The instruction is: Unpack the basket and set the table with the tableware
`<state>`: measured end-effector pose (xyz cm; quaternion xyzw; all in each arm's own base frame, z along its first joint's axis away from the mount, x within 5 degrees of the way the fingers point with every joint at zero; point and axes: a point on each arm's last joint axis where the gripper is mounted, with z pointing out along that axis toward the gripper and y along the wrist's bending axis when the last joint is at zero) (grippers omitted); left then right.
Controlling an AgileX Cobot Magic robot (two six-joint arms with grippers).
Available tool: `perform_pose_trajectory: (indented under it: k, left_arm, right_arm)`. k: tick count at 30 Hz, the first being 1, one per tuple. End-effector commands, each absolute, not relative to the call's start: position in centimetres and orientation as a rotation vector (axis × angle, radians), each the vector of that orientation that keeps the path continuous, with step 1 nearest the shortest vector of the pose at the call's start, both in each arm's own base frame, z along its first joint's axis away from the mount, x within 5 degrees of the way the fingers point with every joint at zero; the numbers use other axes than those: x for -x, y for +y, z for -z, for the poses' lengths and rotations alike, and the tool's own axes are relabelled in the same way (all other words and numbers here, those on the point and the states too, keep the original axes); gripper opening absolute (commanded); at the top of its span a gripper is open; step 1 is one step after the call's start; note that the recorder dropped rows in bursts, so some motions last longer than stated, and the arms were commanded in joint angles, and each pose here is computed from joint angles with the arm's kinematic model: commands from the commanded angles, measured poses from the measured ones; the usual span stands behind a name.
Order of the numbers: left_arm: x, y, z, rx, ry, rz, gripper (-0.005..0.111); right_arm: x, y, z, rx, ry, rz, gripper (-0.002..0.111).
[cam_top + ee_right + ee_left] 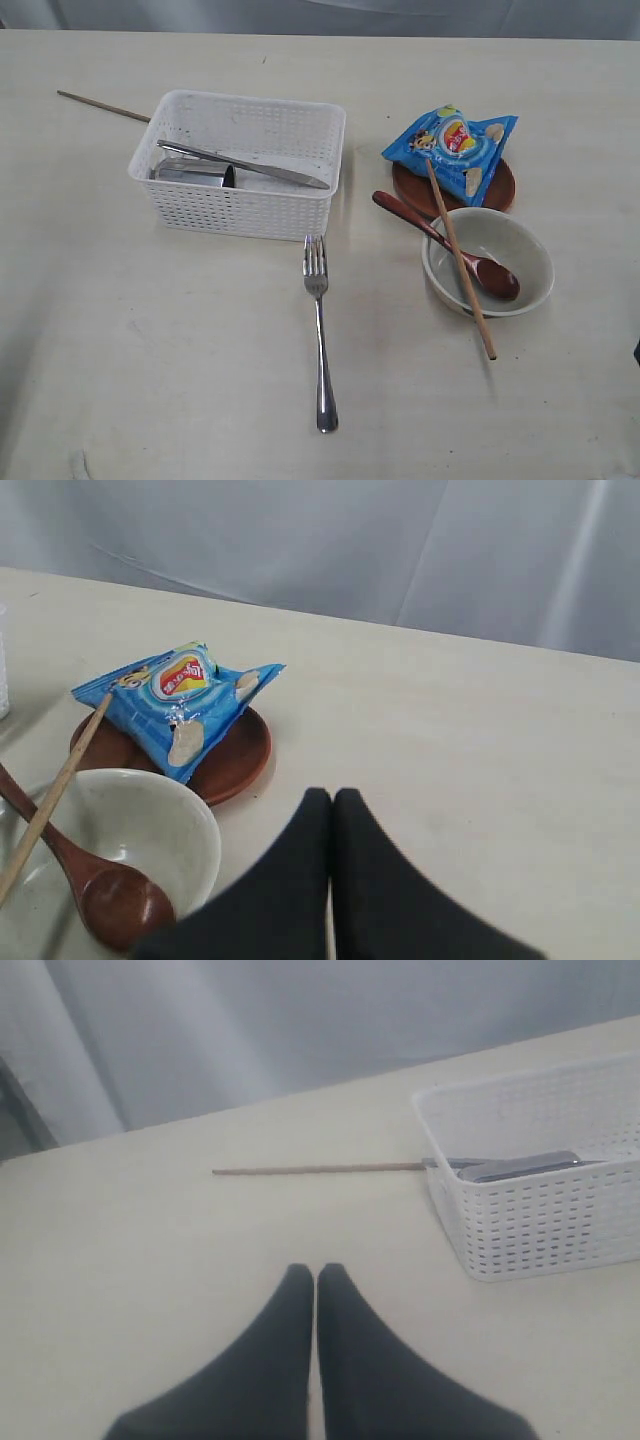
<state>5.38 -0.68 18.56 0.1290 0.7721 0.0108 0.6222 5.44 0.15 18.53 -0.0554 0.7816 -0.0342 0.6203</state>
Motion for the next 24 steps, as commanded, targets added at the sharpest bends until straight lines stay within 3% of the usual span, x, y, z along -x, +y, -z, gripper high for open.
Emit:
perform_pose_trajectory:
  k: [1, 5, 13, 24]
  left_arm:
    - [-5.6, -0.8, -20.1, -0.265, 1.601, -0.007, 0.001]
    - [-5.4, -1.0, -22.4, -0.057, 1.361, 0.231, 0.001]
    - [-3.6, -0.8, -26.1, 0.061, 0.915, 0.501, 0.001]
    - [-3.5, -1.9, -25.9, -0.057, 0.943, 0.534, 0.001]
  right_arm:
    - [-5.4, 0.1, -18.5, 0.129, 1.793, 0.091, -0.001]
    - [-5.4, 0.1, -18.5, 0.129, 1.793, 0.091, -0.001]
    - [-5.4, 0.1, -18.5, 0.129, 1.793, 0.091, -0.001]
    - [-5.4, 0.1, -18.5, 0.128, 1.793, 0.089, -0.001]
